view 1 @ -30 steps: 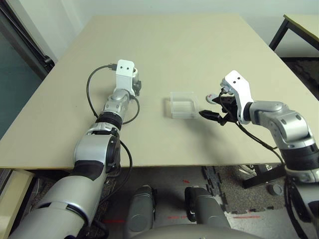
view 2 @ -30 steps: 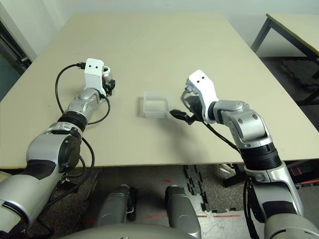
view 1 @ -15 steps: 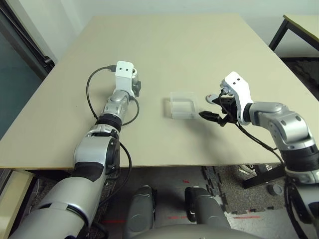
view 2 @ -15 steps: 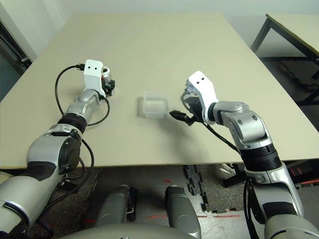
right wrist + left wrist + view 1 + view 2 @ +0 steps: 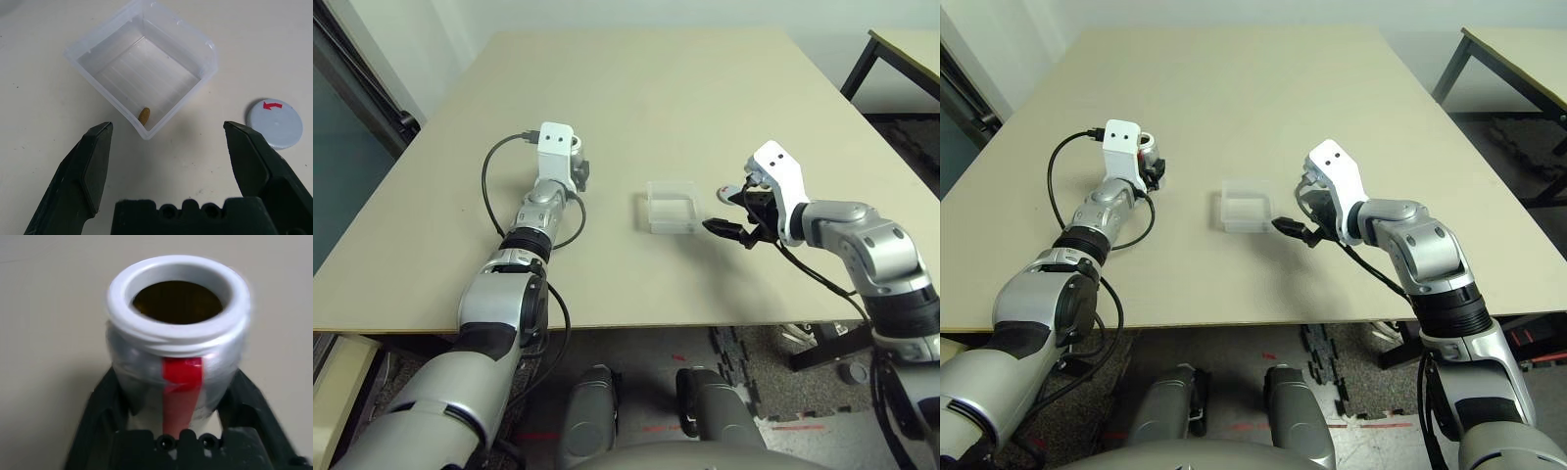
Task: Pour the medicine from the bottle into the box.
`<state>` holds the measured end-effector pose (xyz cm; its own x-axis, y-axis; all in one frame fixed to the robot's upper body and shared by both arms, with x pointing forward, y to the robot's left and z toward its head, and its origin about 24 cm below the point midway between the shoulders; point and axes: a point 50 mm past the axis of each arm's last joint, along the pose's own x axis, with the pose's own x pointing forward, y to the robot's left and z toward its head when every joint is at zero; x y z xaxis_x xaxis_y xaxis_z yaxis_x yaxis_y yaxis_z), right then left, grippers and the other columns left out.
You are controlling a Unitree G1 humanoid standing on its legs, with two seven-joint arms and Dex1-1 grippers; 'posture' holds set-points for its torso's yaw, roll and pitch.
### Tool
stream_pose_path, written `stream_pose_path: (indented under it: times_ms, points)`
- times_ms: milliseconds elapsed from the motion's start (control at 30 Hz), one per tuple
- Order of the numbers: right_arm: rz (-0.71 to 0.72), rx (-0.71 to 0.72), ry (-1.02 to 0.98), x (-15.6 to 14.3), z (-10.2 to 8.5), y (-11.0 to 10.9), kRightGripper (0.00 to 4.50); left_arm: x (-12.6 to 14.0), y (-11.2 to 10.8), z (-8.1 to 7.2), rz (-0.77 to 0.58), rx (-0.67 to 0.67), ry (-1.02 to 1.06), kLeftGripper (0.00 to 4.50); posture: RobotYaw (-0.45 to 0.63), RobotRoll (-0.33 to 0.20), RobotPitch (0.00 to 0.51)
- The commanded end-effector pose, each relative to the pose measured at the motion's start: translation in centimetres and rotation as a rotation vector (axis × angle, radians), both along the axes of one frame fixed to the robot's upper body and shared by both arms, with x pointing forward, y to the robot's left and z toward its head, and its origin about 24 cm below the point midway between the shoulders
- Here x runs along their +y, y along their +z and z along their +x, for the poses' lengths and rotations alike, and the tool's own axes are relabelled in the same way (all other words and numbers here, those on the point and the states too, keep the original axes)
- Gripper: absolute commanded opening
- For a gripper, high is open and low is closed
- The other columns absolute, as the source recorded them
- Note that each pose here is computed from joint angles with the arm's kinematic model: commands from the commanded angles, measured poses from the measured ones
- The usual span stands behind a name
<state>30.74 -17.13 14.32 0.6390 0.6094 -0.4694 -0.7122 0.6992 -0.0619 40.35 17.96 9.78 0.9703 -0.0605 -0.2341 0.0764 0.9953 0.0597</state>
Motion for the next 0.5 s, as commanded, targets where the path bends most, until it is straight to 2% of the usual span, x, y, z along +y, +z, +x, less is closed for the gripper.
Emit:
stream_pose_path:
  times_ms: [33, 500]
  points:
    - [-0.002, -0.003, 0.02, 0.29, -0.05, 0.07, 4.5, 0.46, -1.77, -0.69, 0.014, 0.058, 0.01, 4.36, 0.05, 0.0, 0.097]
    - [0.002, -0.014, 0.023, 0.32, 0.23, 0.25, 4.5, 0.47, -1.24, -0.61, 0.021, 0.011, -0.011, 4.43, 0.06, 0.0, 0.09]
